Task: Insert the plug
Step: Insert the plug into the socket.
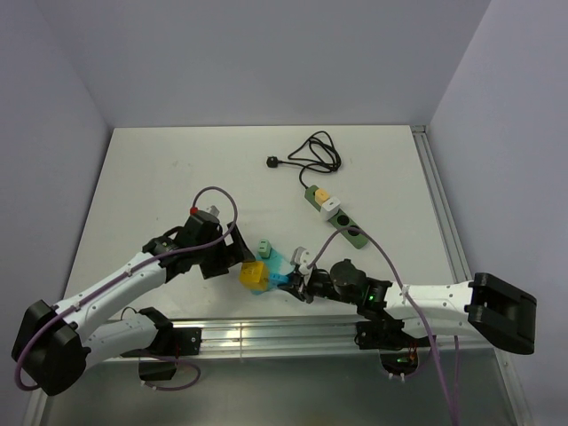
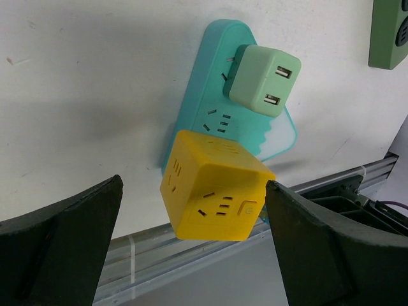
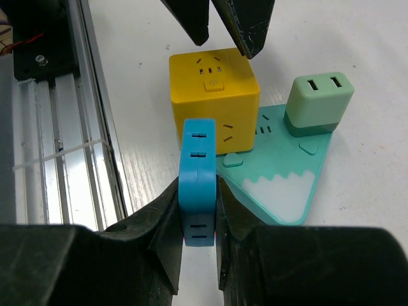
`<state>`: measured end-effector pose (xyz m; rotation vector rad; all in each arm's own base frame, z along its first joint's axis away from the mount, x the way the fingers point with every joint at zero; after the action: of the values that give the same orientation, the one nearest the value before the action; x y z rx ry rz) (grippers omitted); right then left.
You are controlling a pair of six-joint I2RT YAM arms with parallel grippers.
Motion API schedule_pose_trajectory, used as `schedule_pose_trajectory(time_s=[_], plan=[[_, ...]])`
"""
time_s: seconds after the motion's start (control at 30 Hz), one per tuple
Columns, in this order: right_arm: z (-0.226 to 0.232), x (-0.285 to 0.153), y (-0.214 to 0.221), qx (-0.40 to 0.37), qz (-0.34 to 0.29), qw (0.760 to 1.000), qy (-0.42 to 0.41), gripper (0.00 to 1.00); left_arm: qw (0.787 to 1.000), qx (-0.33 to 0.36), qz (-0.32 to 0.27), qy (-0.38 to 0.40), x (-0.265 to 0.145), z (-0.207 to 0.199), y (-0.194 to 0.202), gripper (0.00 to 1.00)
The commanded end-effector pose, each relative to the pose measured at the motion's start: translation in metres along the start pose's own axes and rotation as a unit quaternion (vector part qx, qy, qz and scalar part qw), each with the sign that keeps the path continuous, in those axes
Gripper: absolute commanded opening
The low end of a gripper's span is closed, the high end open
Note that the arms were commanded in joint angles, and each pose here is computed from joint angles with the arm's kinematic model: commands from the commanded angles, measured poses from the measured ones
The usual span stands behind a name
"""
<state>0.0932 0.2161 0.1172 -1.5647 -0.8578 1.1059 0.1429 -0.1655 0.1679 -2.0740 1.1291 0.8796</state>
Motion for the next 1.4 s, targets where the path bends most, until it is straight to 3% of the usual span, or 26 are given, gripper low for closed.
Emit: schedule_pose_trajectory(time_s=[0.0, 0.63, 1.37], plan=[[-0.0041, 0.0085, -0.0239, -0.017, -0.037, 0.999, 0.011, 0.0, 1.0, 0.012, 0.0, 0.022, -0.0006, -0.0041, -0.0023, 0.99], [-0.0032, 0.0143, -0.0151, -0.017, 0.004, 1.0, 0.023, 0.0, 1.0, 0.012, 0.003, 0.027, 0.0002, -0.0025, -0.0013, 1.0], [-0.0004, 0.0121, -0.0209, -0.022, -0.016, 0.999, 0.022, 0.0, 0.999, 0.011, 0.023, 0.04, 0.008, -0.0044, 0.0008, 0.99]])
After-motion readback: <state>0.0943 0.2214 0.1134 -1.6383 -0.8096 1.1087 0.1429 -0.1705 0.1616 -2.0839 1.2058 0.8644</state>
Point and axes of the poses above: each gripper's point midway between its finger pads, its own x axis out along the fingers, its own z axis along the line the jaws close on, y = z × x, the point moved 9 cm from there along -x, back along the fingers, and after that the axes turned 7 degrees about -x, right-handed, at the moved point
